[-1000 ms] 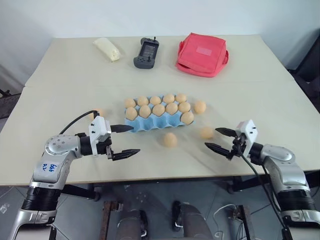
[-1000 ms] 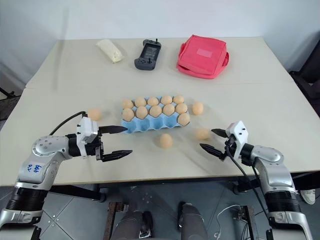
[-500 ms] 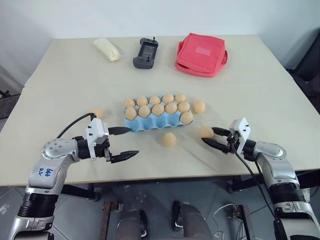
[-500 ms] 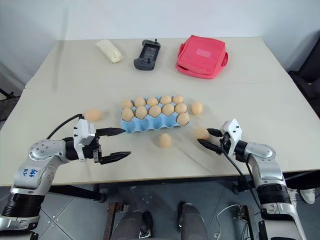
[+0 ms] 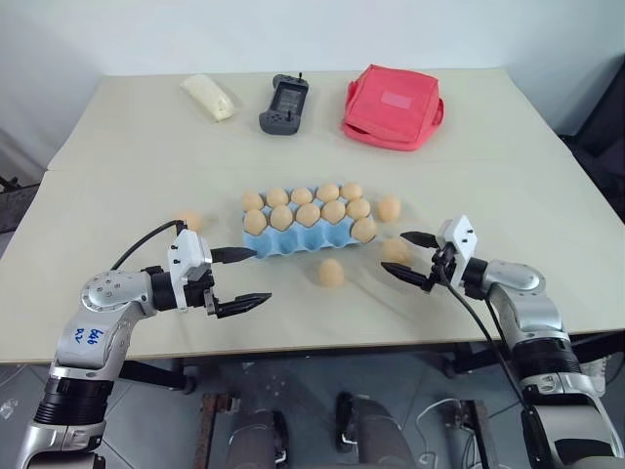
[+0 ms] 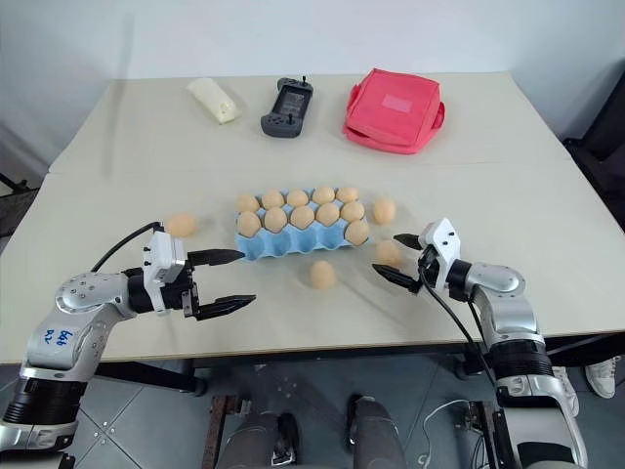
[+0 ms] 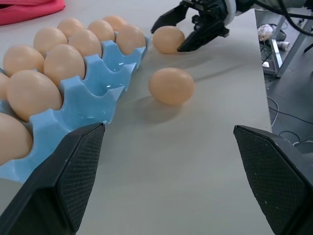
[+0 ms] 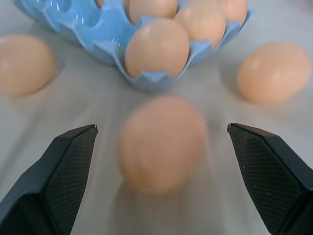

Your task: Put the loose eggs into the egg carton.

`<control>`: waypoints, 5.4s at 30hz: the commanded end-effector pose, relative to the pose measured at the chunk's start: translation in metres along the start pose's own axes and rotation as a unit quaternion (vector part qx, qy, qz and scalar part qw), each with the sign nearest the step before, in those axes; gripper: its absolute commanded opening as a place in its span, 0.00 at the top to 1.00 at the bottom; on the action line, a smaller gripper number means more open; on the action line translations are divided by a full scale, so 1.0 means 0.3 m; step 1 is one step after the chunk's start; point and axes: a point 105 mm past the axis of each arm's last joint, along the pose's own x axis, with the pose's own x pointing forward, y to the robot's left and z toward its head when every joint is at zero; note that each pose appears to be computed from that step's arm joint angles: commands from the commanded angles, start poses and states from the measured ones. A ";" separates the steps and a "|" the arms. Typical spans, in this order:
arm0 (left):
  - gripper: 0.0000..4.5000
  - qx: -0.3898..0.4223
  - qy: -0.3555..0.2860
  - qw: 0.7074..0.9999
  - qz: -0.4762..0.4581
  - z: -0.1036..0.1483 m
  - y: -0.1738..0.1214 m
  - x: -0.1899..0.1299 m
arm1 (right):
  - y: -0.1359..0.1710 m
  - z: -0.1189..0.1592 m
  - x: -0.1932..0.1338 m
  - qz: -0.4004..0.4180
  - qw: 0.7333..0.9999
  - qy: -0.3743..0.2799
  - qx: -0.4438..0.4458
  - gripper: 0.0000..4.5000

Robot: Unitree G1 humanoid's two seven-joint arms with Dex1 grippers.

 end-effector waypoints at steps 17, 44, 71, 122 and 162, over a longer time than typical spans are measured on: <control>0.00 0.023 -0.007 0.999 0.032 0.035 0.008 -0.043 | 0.147 0.260 0.064 0.120 0.988 -0.097 -0.017 0.42; 0.00 0.006 -0.028 0.999 0.044 0.059 -0.009 -0.024 | 0.021 0.341 0.094 0.001 0.987 -0.146 -0.063 0.01; 0.00 0.039 -0.051 0.995 0.081 0.098 0.053 0.034 | -0.178 0.127 0.009 -0.054 0.996 0.031 -0.061 0.01; 0.00 0.021 -0.020 0.989 0.144 0.073 0.069 -0.099 | -0.149 0.355 0.149 0.088 0.983 0.035 -0.160 0.66; 0.00 -0.003 -0.021 0.991 0.130 0.000 0.043 -0.066 | 0.066 0.174 -0.112 0.063 0.994 -0.004 -0.092 0.01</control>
